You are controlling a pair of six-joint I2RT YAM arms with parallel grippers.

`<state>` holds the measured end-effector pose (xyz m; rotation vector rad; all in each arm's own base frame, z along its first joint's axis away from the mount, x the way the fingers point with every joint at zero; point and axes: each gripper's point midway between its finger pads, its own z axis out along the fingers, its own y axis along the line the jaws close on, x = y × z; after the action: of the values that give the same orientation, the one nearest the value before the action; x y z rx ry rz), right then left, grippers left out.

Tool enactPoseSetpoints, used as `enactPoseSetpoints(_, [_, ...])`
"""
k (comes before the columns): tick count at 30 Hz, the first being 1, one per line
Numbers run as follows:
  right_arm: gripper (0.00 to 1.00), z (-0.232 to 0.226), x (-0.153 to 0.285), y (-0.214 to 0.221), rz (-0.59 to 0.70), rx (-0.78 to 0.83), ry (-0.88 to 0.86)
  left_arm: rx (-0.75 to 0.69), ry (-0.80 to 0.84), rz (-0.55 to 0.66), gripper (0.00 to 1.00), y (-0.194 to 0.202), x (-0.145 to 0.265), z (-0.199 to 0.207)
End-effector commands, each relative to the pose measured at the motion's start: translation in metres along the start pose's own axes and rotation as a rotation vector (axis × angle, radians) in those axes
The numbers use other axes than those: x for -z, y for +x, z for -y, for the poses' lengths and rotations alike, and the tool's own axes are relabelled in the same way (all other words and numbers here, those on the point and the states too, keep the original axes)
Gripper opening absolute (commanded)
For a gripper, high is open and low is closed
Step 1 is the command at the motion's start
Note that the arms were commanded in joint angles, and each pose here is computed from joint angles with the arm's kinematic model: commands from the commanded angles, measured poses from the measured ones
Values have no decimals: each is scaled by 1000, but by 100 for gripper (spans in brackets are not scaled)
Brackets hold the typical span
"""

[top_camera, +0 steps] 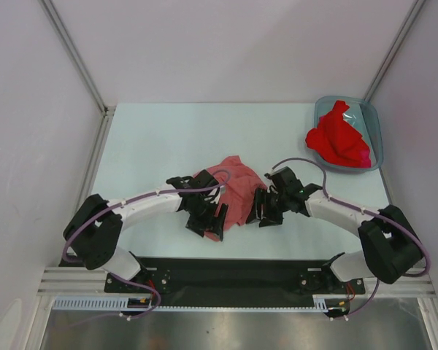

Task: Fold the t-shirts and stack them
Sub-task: Flatten the tshirt out

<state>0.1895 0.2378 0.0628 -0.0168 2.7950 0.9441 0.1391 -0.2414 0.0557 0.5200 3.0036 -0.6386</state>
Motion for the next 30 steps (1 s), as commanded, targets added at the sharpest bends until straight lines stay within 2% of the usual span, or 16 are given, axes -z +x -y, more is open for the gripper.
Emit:
enactPoseSetpoints(1, [58, -15, -17, -4, -1, -14, -62, 39, 25, -14, 74, 1, -14, 2])
enactPoseSetpoints(6, [51, -9, -34, -8, 19, -35, -4, 46, -36, -3, 56, -1, -23, -12])
enactPoseSetpoints(16, [45, -2, -59, -16, 15, -109, 41, 43, -105, 71, 47, -17, -19, -20])
enactPoseSetpoints(19, [41, 4, -62, -17, 19, -107, 68, 42, -118, 93, 48, -24, -17, -21])
enactPoseSetpoints(20, [40, 4, -63, -18, 18, -105, 69, 42, -115, 96, 61, -25, -17, -19])
enactPoseSetpoints(21, [36, 4, -66, -18, 7, -108, 68, 45, -117, 98, 67, -26, -17, -20])
enactPoseSetpoints(22, [26, 4, -68, -18, 4, -109, 69, 49, -107, 101, 70, -28, -18, -18])
enactPoseSetpoints(23, [22, 3, -69, -18, 0, -108, 68, 52, -103, 101, 73, -27, -20, -17])
enactPoseSetpoints(25, [18, 6, -70, -17, -6, -107, 87, 56, -97, 108, 72, -29, -22, -17])
enactPoseSetpoints(26, [12, 6, -70, -17, -8, -100, 88, 55, -93, 100, 57, -29, -25, -17])
enactPoseSetpoints(27, [8, 9, -67, -16, -10, -96, 103, 54, -88, 103, 47, -31, -26, -16])
enactPoseSetpoints(28, [0, 9, -64, -17, -4, -75, 112, 51, -84, 106, 34, -32, -26, -15])
enactPoseSetpoints(29, [0, 10, -62, -18, 0, -61, 126, 49, -85, 118, 11, -35, -25, -13])
enactPoseSetpoints(30, [0, 19, -56, -18, 2, -52, 178, 46, -88, 128, 3, -38, -22, -13])
